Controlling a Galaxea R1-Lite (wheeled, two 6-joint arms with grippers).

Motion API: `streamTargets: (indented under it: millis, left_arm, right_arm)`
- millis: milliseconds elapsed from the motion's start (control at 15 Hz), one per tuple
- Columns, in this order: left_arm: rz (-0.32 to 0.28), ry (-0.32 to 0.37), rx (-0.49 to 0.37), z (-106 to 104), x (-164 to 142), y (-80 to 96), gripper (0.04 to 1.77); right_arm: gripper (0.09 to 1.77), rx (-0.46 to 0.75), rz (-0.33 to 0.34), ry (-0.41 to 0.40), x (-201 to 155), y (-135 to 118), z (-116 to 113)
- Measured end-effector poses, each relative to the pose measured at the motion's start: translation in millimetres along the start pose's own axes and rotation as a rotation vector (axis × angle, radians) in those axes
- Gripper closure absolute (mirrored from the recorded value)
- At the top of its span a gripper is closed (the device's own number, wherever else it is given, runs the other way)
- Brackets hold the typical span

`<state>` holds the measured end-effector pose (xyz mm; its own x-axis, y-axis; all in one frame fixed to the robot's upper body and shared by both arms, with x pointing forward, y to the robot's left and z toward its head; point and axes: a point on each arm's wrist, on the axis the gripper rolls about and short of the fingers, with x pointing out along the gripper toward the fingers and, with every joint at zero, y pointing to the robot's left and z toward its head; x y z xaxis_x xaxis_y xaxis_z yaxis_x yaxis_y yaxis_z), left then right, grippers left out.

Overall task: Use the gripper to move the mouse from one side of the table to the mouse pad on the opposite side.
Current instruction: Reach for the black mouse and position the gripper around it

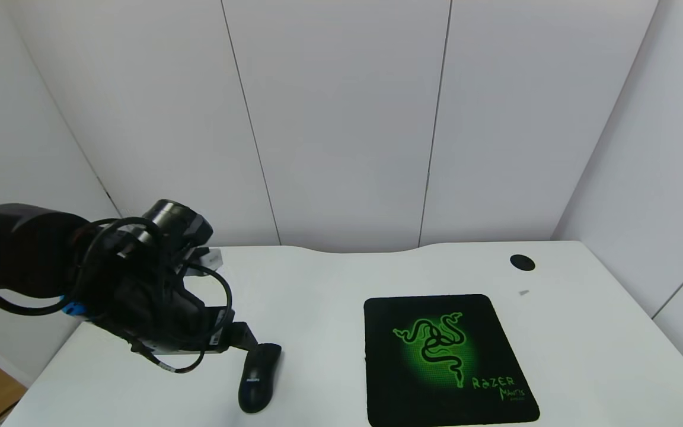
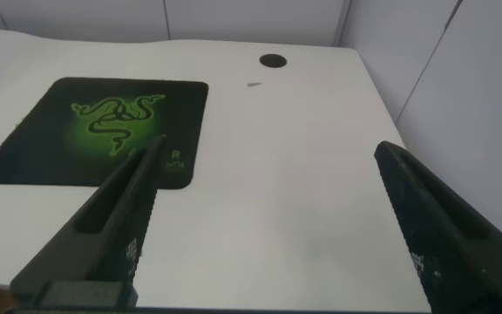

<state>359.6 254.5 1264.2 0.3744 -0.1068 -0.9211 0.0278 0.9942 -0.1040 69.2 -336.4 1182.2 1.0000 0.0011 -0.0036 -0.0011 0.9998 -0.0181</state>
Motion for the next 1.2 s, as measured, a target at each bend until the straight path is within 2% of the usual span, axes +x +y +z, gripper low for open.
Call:
streamTargets:
  millis: [333, 533, 733, 1200]
  left_arm:
    - [0.012, 0.043, -0.006, -4, 33, -4.6, 0.09]
    - [0.036, 0.017, -0.009, -7, 54, -7.6, 0.09]
    - [0.049, 0.049, -0.011, -16, 73, -9.2, 0.09]
    - [0.056, 0.038, -0.037, -25, 103, -14.1, 0.09]
  right_arm:
    - [0.15, 0.0, 0.0, 0.0, 0, 0, 0]
    - [0.15, 0.0, 0.0, 0.0, 0, 0, 0]
    - [0.15, 0.0, 0.0, 0.0, 0, 0, 0]
    - [0.15, 0.0, 0.0, 0.0, 0, 0, 0]
